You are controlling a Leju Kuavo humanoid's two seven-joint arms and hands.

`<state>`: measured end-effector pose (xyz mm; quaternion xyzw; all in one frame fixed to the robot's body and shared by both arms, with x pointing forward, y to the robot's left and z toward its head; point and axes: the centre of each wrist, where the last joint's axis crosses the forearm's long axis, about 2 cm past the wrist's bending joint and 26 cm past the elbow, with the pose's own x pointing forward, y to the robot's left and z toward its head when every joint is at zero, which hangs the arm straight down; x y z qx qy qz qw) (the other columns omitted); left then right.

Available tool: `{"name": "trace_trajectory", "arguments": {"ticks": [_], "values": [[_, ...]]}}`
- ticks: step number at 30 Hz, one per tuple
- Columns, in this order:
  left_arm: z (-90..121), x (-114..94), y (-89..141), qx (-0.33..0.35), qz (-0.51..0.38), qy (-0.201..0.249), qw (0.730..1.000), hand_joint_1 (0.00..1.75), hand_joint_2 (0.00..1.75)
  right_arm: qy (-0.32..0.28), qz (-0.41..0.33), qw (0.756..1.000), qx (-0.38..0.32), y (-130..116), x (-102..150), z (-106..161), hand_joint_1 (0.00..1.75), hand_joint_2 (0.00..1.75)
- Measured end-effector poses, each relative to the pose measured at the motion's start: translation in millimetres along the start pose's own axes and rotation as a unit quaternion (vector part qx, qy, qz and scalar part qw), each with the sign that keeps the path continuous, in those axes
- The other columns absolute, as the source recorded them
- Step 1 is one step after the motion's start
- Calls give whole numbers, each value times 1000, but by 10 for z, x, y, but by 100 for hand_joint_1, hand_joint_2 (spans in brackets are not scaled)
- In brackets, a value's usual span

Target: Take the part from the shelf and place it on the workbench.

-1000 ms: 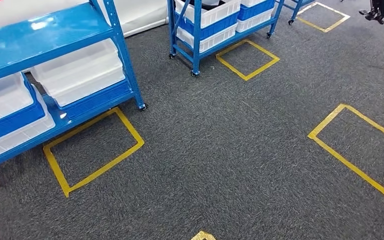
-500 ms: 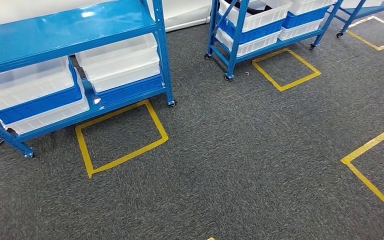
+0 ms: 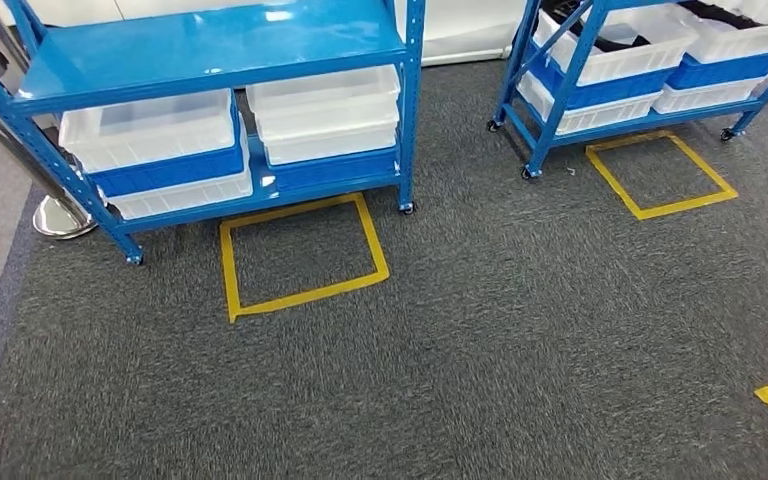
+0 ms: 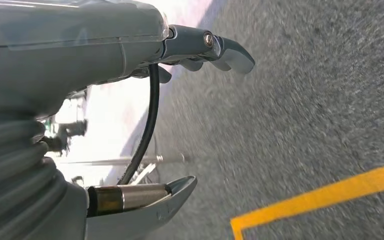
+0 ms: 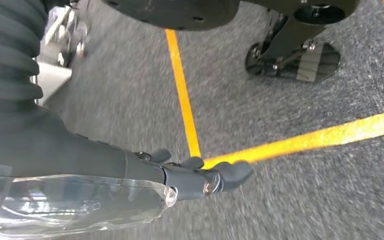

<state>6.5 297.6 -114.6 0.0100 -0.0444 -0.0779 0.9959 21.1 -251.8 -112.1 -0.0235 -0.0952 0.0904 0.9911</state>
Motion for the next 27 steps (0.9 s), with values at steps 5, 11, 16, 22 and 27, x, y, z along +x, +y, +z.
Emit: {"name": "trace_trajectory", "arguments": {"ticks": [5, 11, 16, 22, 27], "values": [[1, -10, -61, -7, 9, -1, 1000, 0, 175, -11, 5, 1000, 1, 28, 81, -4, 0, 175], [1, 8, -86, -11, 9, -4, 1000, 0, 175, -13, 9, 1000, 8, 59, 88, 0, 0, 0], [3, -18, -89, -13, 2, -7, 1000, 0, 175, -1, -1, 1000, 21, 77, 111, 0, 0, 44], [1, 3, -72, -14, -7, -3, 1000, 0, 175, 32, -30, 999, 28, 82, 101, 1, 0, 175], [2, -8, -26, -3, -5, -6, 1000, 0, 0, 33, -42, 998, 31, 77, 93, 1, 0, 116]]}}
